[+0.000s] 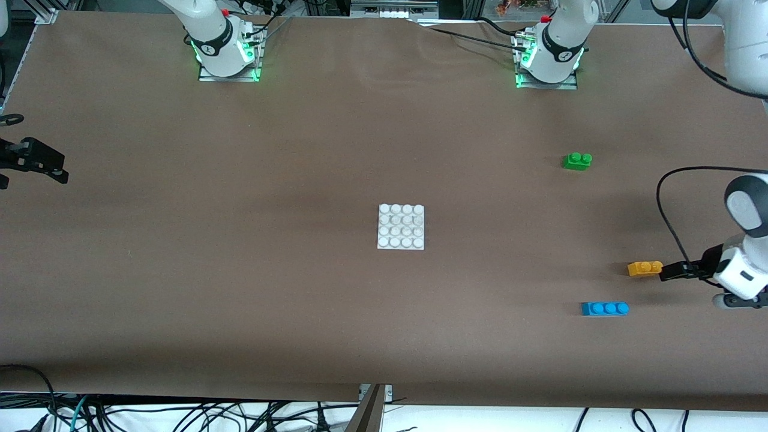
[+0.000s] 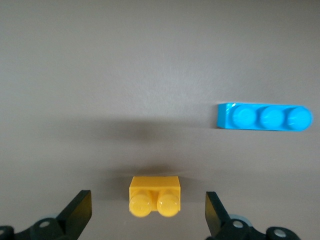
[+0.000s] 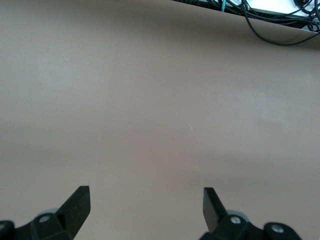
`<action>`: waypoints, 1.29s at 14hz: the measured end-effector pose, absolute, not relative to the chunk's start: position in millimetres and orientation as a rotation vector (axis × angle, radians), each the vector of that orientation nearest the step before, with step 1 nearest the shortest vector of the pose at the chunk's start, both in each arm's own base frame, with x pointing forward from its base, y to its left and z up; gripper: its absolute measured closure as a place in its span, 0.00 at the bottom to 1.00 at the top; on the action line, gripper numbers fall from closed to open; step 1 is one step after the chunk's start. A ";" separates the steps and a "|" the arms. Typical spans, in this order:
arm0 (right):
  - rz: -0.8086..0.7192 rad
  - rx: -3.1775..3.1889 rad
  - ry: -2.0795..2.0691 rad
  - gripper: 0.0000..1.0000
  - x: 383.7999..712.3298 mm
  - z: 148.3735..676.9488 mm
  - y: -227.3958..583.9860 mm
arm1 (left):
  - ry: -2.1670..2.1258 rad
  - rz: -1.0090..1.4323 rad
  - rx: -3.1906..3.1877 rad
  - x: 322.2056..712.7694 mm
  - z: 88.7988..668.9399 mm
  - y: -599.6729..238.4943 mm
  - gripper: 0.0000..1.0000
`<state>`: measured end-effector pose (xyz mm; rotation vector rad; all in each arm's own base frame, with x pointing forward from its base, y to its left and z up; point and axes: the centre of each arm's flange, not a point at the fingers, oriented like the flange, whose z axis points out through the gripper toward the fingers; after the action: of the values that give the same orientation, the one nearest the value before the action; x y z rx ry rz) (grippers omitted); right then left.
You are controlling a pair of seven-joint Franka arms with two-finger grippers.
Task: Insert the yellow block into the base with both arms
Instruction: 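Reach the left gripper down to the yellow brick, then close the left gripper on the yellow brick and lift it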
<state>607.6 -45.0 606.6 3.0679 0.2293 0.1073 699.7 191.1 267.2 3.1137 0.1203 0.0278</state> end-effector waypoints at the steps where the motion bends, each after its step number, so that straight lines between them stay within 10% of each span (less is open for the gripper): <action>1: 0.107 3.068 0.231 0.00 607.6 606.5 -44.4 | 0.121 0.008 3.112 699.2 248.8 191.3 0.00; 14: 0.107 3.068 0.232 0.00 607.7 606.5 -44.0 | 0.092 -0.133 3.091 680.5 178.3 188.8 0.00; 18: 0.107 3.068 0.232 0.00 607.7 606.5 -44.0 | 0.084 -0.134 3.091 681.1 177.6 186.0 0.24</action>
<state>607.7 -44.0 606.5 3.0681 0.2321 0.1070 681.1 186.0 177.6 3.0907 0.0836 -0.1342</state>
